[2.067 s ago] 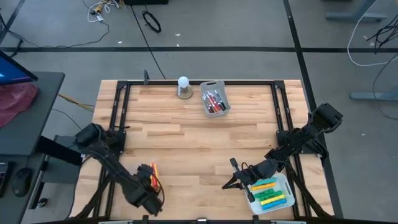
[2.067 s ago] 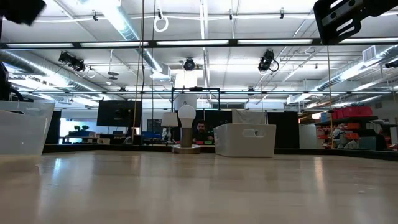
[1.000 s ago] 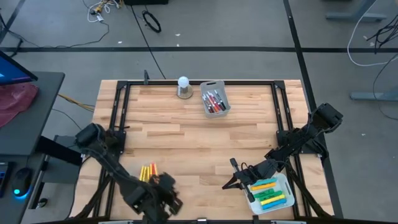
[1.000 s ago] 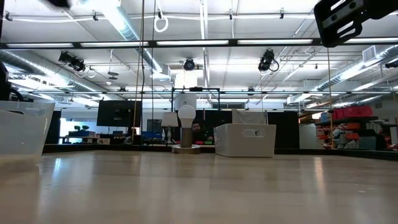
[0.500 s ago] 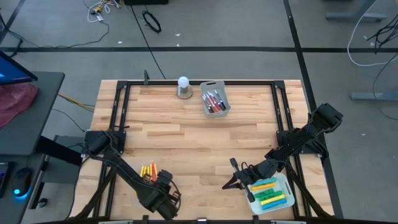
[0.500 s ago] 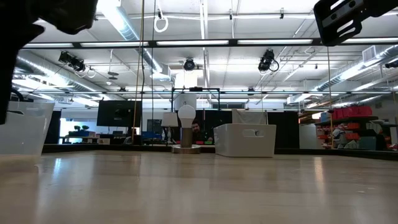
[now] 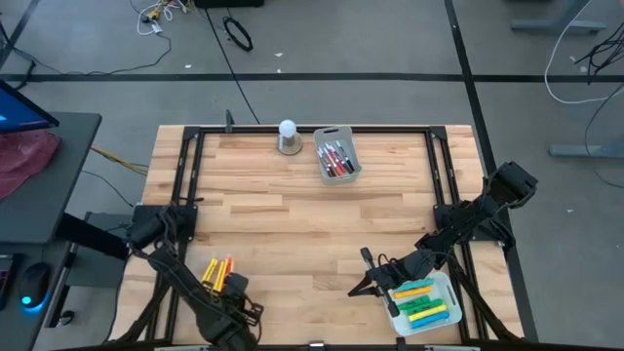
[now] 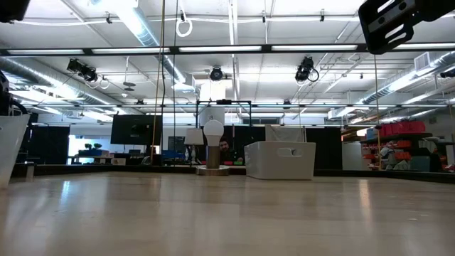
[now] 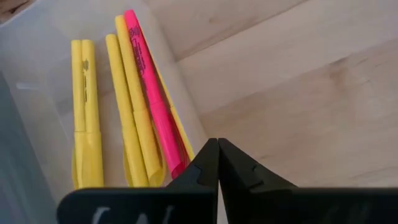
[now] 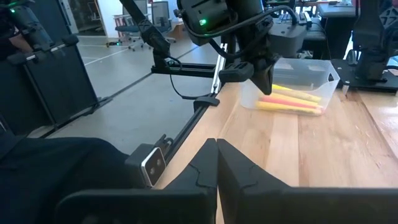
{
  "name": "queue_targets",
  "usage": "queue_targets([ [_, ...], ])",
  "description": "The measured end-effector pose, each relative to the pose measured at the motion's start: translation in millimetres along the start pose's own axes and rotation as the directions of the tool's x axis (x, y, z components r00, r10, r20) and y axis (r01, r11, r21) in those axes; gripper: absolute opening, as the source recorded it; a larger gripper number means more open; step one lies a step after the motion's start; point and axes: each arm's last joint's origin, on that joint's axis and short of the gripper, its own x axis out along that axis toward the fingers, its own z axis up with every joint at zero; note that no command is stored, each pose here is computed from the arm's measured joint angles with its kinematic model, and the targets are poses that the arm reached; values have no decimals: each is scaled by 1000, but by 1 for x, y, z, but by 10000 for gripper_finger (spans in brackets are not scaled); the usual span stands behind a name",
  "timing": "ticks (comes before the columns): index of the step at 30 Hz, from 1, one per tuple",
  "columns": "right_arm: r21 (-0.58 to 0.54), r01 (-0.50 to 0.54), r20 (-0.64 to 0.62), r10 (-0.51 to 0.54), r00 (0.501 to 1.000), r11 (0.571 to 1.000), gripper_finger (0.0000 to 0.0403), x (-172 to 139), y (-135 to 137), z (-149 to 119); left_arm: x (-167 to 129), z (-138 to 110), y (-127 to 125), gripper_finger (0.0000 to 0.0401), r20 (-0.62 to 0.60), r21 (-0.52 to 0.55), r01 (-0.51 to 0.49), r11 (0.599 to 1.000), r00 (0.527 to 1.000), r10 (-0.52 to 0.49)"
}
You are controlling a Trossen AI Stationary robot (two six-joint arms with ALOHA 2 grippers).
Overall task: Pick & Place Markers
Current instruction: Adjust the transparent bin, then return to Home Position
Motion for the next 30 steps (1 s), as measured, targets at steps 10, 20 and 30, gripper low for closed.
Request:
queue_targets([
  [10, 38, 16, -32, -15, 999, 999, 4, -2, 0, 0, -1, 5, -5, 4, 119, -5, 97, 995, 988, -96],
  [20, 168, 38, -147, -13, 989, 985, 1, -50, 14, 28, 0, 59, -70, 4, 412, 302, 391, 869, 768, -489],
  [30, 83, -37, -84, 44, 996, 996, 2, -102, 23, 60, 17, 137, -127, 4, 472, 567, 457, 686, 503, -724],
])
